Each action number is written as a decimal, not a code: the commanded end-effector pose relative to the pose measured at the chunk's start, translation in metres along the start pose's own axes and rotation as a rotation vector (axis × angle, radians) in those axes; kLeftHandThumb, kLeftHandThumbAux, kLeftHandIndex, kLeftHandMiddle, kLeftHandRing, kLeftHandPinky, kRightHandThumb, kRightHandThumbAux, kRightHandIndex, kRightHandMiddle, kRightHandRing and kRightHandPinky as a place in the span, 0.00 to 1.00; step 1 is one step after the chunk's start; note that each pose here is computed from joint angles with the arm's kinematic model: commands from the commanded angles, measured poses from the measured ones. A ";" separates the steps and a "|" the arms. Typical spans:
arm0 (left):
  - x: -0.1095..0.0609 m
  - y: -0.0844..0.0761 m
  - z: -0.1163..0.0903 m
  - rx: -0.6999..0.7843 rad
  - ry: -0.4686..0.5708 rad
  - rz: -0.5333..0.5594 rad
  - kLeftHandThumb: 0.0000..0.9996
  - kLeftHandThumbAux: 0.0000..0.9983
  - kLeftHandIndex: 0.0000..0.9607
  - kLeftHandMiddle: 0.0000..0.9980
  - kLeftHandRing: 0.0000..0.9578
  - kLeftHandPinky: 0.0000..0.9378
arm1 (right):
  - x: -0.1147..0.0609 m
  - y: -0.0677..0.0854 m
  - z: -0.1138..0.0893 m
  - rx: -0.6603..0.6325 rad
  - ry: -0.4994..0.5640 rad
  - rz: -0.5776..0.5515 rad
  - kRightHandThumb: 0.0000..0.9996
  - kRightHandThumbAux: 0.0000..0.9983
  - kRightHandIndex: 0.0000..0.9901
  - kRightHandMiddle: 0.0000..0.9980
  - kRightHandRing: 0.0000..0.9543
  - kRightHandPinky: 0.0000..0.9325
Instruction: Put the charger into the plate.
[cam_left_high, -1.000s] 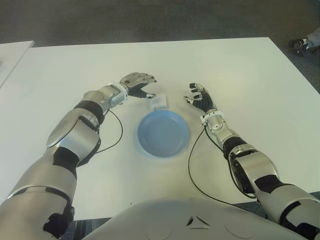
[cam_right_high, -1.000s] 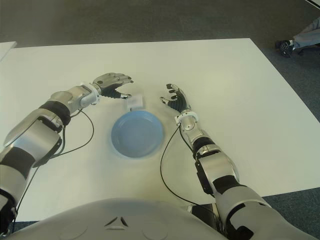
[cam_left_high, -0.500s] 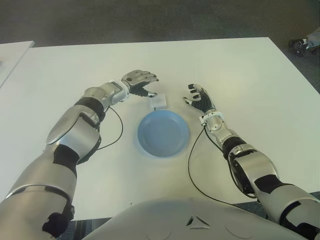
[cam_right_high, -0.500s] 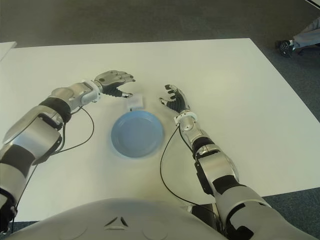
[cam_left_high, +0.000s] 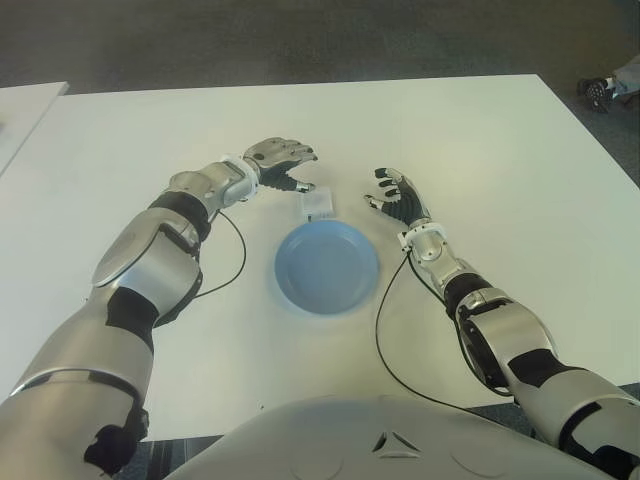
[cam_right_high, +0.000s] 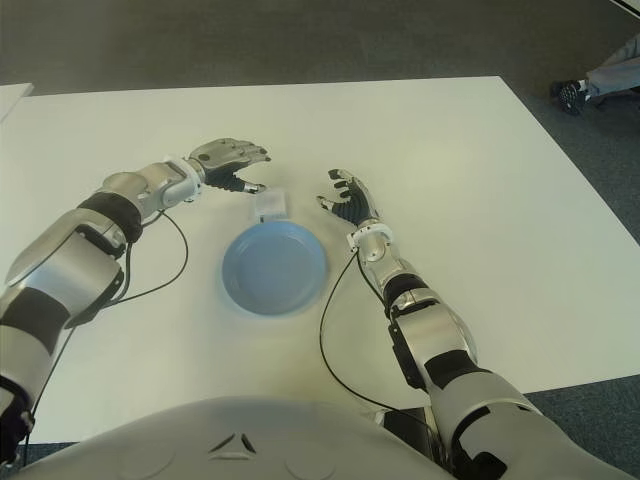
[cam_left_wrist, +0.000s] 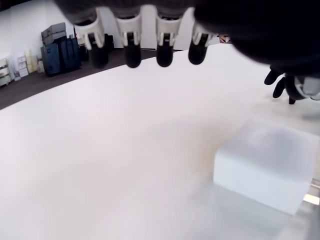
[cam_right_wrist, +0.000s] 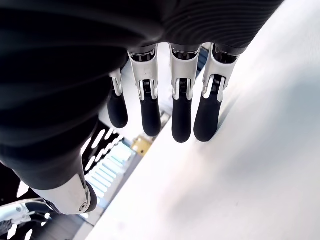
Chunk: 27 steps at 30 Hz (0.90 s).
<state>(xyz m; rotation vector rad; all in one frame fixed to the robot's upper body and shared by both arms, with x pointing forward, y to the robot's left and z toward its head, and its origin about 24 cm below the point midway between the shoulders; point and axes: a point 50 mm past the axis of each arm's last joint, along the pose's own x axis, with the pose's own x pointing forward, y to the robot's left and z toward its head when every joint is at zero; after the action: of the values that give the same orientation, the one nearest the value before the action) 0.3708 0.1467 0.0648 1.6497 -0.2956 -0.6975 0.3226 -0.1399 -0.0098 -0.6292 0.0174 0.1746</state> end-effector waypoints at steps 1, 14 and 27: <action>0.001 0.001 0.001 0.017 -0.006 -0.032 0.25 0.12 0.00 0.00 0.00 0.00 | -0.035 0.046 -0.038 -0.046 0.226 0.207 0.42 0.73 0.20 0.25 0.28 0.35; 0.005 -0.001 0.006 0.055 -0.020 -0.081 0.24 0.13 0.00 0.00 0.00 0.00 | -0.034 0.046 -0.037 -0.052 0.221 0.202 0.47 0.75 0.20 0.26 0.31 0.38; 0.005 -0.014 0.012 0.027 -0.021 -0.103 0.21 0.12 0.00 0.00 0.00 0.00 | -0.034 0.046 -0.037 -0.065 0.212 0.196 0.45 0.75 0.20 0.27 0.32 0.39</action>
<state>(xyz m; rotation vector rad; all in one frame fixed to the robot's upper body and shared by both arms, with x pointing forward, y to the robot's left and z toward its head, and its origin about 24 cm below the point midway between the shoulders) 0.3698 0.1351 0.0591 1.6881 -0.2749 -0.7562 0.3244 -0.1365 -0.0087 -0.6468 0.0158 0.1742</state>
